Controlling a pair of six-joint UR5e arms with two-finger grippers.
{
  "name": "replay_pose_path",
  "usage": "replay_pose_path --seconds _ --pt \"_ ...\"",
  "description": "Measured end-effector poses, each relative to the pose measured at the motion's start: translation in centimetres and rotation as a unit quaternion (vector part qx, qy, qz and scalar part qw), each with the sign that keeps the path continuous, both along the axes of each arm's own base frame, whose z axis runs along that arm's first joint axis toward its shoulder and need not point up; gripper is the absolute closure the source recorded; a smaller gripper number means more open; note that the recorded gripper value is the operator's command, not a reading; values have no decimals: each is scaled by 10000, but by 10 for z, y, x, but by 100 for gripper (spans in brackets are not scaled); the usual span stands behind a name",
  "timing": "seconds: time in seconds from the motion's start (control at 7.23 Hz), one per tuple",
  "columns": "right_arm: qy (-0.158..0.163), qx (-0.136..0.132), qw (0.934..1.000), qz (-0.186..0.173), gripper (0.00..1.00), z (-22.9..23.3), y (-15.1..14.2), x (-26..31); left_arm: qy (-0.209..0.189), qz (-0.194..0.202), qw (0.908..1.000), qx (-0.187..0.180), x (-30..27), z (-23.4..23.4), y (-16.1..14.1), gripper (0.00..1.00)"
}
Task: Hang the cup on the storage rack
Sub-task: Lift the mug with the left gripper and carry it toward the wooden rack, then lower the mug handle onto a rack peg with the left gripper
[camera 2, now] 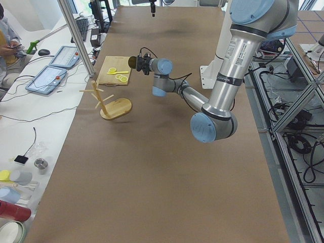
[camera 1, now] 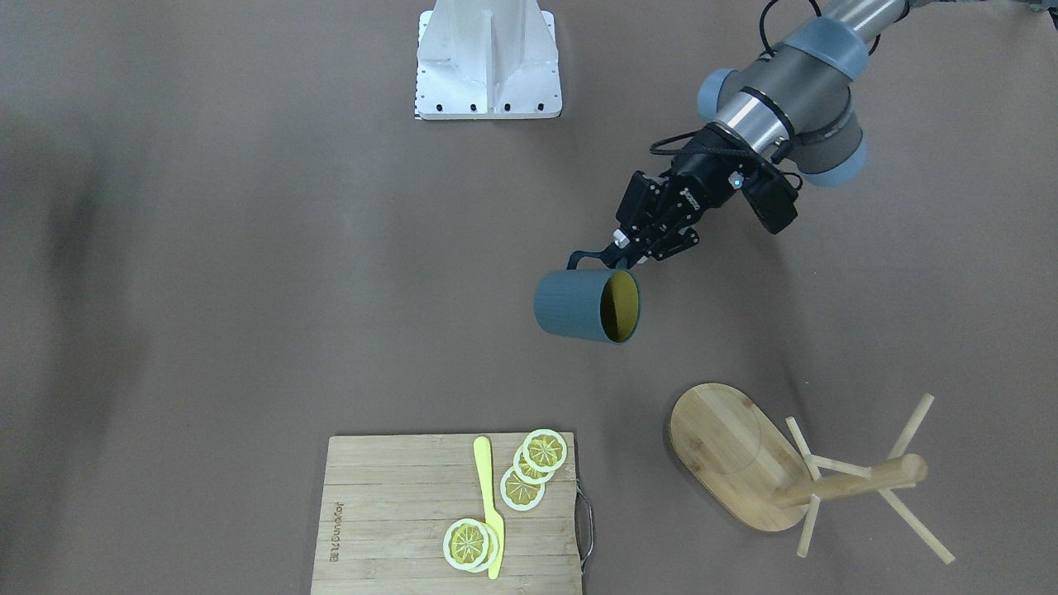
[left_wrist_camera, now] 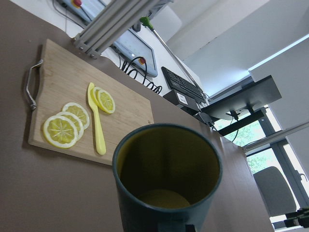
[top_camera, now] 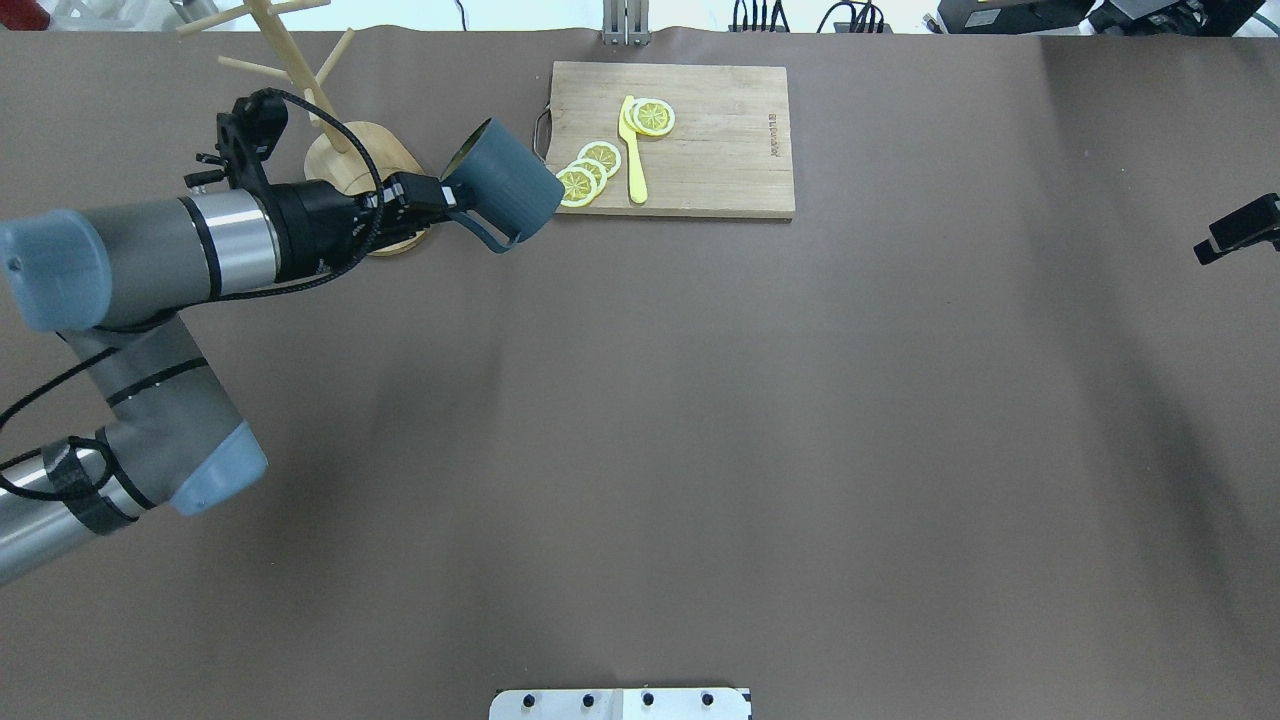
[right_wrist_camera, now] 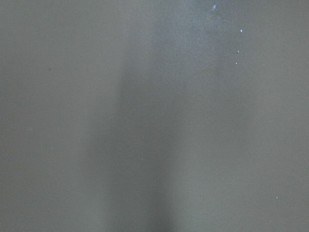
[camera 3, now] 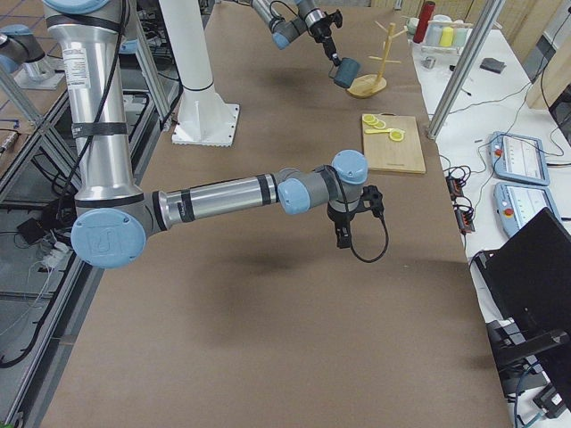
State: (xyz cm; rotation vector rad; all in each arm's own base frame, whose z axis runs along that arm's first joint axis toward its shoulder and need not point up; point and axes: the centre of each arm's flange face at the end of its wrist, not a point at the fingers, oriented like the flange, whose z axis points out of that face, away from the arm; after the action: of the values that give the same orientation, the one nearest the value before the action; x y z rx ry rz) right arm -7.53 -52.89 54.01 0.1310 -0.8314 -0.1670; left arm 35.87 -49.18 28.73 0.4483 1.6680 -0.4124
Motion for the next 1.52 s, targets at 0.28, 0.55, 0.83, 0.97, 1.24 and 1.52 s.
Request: replay_pose_path --seconds 0.28,0.55,0.83,0.97,1.24,1.52 --pt "-3 31 10000 -11 0 2 1 3 193 171 9966 -777 -30 13 -49 100" --pt "18 72 10000 0 0 -1 0 4 646 364 9860 -1492 -49 15 -79 100" --pt "30 99 9999 13 0 -3 -1 5 1360 588 9695 -1954 -54 26 -83 100" --pt "32 112 9999 31 0 -4 -2 7 1654 677 9603 -2142 -56 27 -84 100" --pt "29 138 9999 80 0 -7 -3 11 2256 686 9419 -2393 -69 24 -87 100" --pt "23 185 9998 118 0 -12 -3 15 2968 549 9187 -2546 -79 42 -92 100"
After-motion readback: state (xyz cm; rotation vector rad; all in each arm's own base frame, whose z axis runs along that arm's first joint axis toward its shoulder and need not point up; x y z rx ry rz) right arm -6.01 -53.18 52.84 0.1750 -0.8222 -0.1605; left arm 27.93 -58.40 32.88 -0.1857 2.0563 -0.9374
